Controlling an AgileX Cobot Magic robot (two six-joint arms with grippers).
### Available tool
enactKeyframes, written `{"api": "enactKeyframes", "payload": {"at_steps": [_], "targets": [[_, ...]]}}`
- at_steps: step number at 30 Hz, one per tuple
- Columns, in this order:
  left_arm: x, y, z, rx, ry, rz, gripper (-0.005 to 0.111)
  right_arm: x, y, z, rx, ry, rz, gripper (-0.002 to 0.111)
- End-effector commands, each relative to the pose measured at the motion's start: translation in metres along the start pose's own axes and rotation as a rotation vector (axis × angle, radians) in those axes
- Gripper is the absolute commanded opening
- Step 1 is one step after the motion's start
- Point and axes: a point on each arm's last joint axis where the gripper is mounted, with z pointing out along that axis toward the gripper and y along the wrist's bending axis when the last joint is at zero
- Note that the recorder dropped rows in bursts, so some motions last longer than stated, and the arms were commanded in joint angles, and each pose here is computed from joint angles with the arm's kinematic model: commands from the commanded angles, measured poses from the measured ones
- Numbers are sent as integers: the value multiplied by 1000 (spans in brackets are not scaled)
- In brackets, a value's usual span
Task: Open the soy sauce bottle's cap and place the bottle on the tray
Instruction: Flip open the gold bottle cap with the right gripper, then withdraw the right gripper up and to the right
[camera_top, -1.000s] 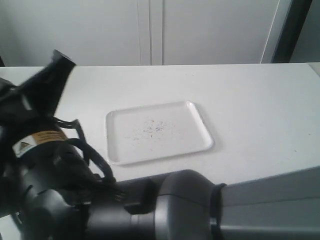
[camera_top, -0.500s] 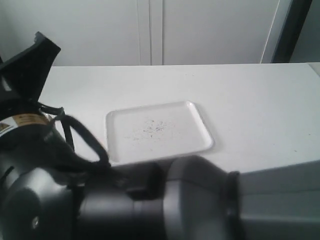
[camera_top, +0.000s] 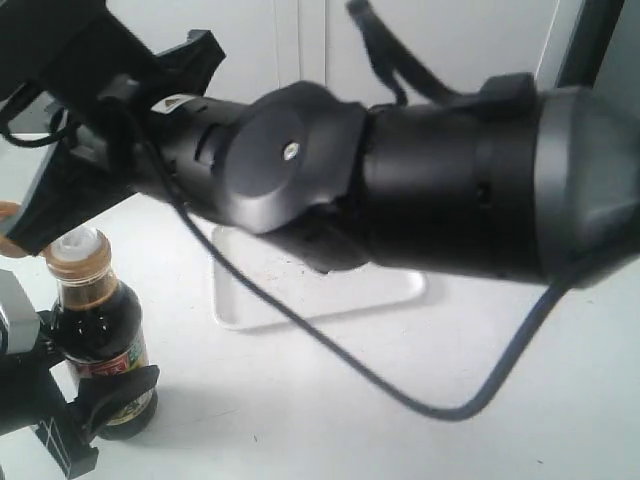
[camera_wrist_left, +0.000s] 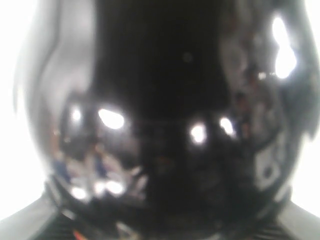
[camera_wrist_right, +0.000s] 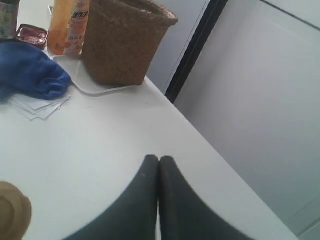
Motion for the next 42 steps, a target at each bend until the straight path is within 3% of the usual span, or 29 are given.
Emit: {"api": "enactKeyframes", "payload": {"at_steps": [1, 5, 9, 17, 22, 27, 33, 42], "targets": [[2, -3, 0, 20, 18, 12, 0, 5, -31, -13, -108, 59, 27, 0], [2, -3, 0, 20, 18, 12, 0, 16, -56, -23, -209, 128, 70, 0], [2, -3, 0, 20, 18, 12, 0, 26, -62, -27, -279, 189, 67, 0], [2, -3, 0, 20, 18, 12, 0, 52, -65, -38, -364, 475, -96, 0], [2, -3, 0, 20, 18, 12, 0, 65, -79, -46, -307, 656, -111, 0], [2, -3, 0, 20, 18, 12, 0, 79, -112, -57, -198, 770, 67, 0], [2, -3, 0, 20, 18, 12, 0, 97, -153, -71, -36, 817, 265, 0], [2, -2, 0, 16, 17, 10, 0, 112, -192, -93, 114, 836, 404, 0]]}}
